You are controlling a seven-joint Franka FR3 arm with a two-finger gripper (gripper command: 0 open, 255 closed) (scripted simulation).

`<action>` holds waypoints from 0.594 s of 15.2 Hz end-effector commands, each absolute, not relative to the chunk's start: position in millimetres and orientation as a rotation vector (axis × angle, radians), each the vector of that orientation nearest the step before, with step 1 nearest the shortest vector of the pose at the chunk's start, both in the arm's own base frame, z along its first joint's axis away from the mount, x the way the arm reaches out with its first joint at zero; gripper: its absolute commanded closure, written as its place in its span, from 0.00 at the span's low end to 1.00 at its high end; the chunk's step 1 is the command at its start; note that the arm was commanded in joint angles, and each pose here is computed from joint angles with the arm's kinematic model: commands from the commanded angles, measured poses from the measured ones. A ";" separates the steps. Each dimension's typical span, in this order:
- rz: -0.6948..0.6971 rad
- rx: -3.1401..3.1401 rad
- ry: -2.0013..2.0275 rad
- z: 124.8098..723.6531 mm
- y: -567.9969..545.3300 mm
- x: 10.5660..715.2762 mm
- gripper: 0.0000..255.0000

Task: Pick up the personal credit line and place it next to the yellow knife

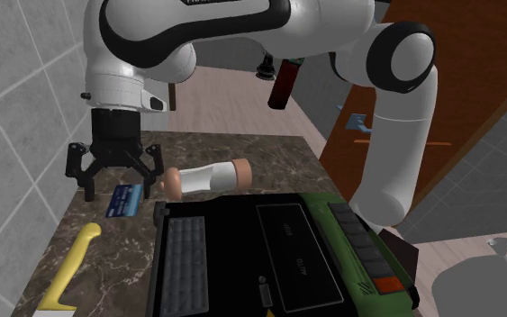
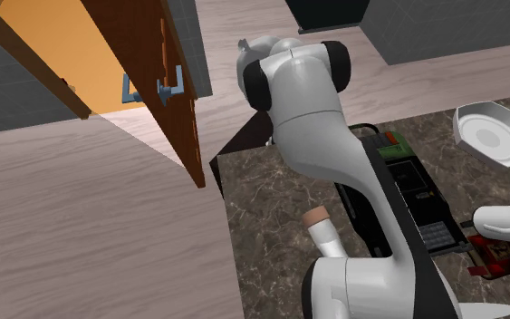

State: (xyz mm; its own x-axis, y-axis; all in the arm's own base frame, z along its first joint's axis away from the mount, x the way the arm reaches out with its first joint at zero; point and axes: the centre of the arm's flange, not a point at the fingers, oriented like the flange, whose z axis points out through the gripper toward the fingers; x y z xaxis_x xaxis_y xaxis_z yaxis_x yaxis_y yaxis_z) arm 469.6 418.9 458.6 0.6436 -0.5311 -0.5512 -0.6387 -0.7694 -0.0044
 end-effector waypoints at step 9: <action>0.799 -2.664 0.960 494.4 404.0 488.2 0.00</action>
